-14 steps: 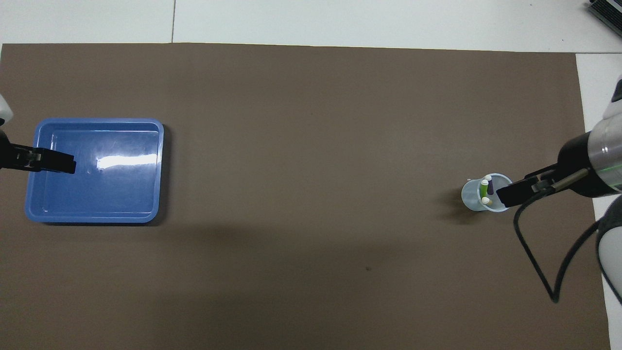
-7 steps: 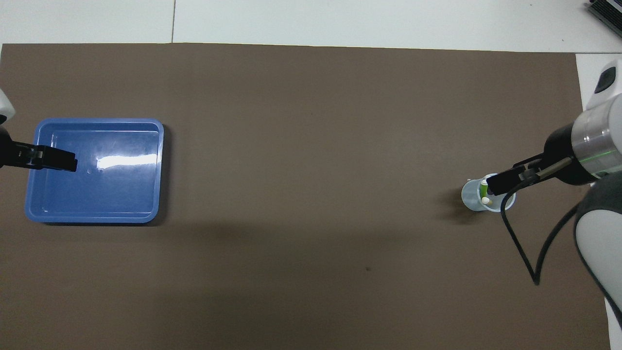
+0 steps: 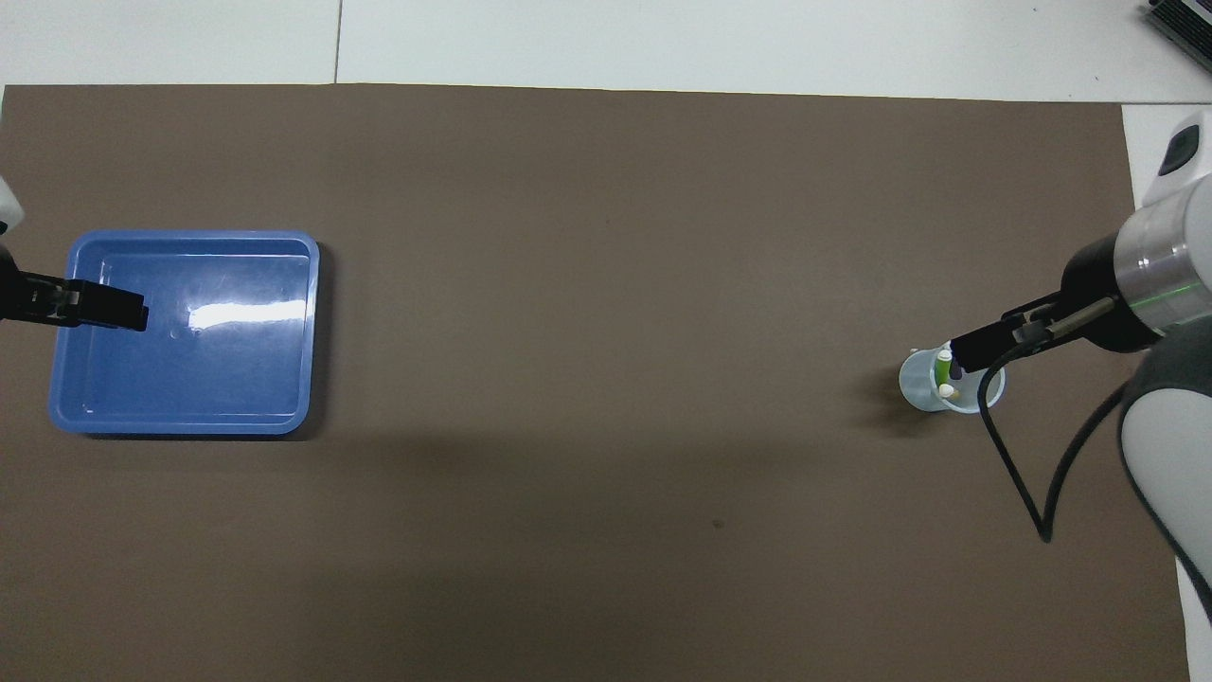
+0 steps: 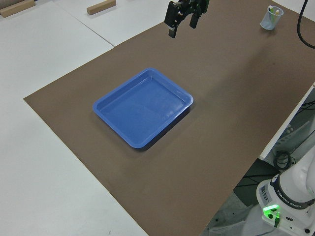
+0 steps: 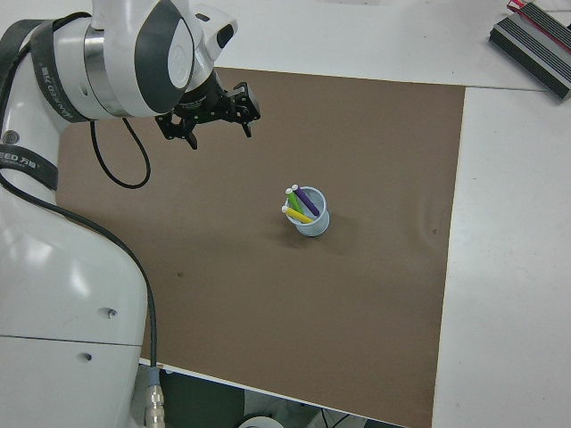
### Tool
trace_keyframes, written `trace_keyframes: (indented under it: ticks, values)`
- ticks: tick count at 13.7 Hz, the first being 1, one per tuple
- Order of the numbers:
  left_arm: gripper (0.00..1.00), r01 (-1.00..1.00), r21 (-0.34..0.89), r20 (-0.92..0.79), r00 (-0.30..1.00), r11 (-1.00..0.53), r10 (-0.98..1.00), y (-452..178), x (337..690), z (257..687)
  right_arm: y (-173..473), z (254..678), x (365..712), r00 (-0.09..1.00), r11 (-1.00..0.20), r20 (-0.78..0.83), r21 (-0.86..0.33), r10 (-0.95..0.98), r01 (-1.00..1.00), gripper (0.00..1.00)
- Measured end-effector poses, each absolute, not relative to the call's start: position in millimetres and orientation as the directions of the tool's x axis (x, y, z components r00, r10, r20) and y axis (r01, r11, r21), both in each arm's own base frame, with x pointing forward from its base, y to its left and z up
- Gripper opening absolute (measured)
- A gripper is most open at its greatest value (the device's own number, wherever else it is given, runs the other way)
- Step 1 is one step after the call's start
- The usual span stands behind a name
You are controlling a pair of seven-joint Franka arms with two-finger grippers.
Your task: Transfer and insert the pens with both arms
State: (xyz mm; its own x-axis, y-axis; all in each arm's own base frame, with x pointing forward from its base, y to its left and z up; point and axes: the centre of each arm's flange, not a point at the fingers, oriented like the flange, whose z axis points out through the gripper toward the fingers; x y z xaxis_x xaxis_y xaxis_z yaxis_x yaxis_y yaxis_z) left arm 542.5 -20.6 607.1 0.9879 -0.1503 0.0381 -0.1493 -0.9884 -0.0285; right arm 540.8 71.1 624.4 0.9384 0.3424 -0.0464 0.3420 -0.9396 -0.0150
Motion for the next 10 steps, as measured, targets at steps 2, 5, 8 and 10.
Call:
trace_keyframes:
  ticks: [2,5,8,10]
  values:
    - [1.00,-0.146,-0.007,0.041,0.988,-0.989,-0.146,-22.0,542.5,607.4,70.2,624.4,540.9,0.939,-0.940,-0.046,-0.015,0.341,0.340,1.00]
    - [1.00,-0.145,-0.002,0.043,0.988,-0.989,-0.145,-22.4,542.5,608.1,69.7,624.4,541.0,0.939,-0.941,-0.046,-0.015,0.340,0.339,1.00]
    - [1.00,-0.144,-0.002,0.045,0.989,-0.990,-0.144,-22.4,542.6,609.0,69.7,624.4,541.0,0.939,-0.941,-0.046,-0.015,0.340,0.339,1.00]
    - [1.00,-0.143,-0.002,0.047,0.989,-0.990,-0.143,-22.1,542.7,609.7,69.7,624.5,541.0,0.941,-0.942,-0.046,-0.015,0.334,0.334,1.00]
